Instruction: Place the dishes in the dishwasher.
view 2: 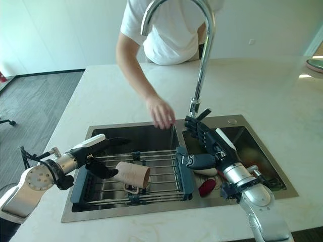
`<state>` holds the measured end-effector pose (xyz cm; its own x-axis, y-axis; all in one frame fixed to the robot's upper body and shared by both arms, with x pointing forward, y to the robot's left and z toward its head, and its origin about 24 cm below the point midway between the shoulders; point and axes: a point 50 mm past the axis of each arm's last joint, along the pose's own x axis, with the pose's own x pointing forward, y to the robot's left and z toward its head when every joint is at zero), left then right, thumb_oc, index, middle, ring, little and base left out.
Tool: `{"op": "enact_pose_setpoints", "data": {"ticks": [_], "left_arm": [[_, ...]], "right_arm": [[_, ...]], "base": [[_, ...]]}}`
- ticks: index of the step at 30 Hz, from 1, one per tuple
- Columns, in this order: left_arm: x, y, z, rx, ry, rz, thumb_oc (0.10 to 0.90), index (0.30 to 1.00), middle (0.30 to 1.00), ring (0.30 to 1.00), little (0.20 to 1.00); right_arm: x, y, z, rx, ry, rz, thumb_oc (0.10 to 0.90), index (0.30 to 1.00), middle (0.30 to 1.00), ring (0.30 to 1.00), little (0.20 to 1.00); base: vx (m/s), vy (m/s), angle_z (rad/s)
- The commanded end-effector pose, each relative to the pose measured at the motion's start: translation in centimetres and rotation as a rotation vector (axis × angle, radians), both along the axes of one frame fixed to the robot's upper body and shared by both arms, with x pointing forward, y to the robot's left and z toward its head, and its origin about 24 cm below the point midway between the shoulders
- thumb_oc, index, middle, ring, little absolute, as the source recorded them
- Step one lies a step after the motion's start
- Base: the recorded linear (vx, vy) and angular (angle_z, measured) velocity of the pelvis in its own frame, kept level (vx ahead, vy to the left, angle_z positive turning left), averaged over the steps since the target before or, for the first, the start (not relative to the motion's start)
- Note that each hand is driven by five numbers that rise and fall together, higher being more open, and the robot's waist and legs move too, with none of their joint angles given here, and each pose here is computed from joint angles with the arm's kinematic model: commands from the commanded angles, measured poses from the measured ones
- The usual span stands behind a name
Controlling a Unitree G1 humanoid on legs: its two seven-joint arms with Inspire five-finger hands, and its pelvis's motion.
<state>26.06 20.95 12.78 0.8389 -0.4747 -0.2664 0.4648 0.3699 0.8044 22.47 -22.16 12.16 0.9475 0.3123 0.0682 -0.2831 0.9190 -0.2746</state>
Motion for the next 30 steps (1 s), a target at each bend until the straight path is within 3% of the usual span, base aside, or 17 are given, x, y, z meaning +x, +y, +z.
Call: {"op": "enact_pose_setpoints", "data": {"ticks": [1,18,30], "left_arm": [[0.7,-1.6,4.5,-0.009,-0.181,-0.101,0.800,0.900,0.900,0.900,0.900],[0.9,-1.6,3.5,0.135,0.056,-0.144,0.800,0.900,0.900,0.900,0.900],[1.1,-1.2,2.6,0.175,0.068,-0.112,0.800,0.900,0.900,0.900,0.900]], "right_arm": [[0.5,1.1,5.7,-0.010,-0.296,0.067,0.800,0.900,0.900,0.900,0.900],[0.7,0.9,6.2,-0.029,-0.282,0.077,0.800,0.900,0.900,0.900,0.900],[0.8,1.2,5.9,-0.027,-0.278,0.089,0.800,0.900,0.900,0.900,0.900]], "base": [[-0.03,-0.012,-0.13],[0.00,0.000,-0.05],[0.00,-0.003,0.02]]}}
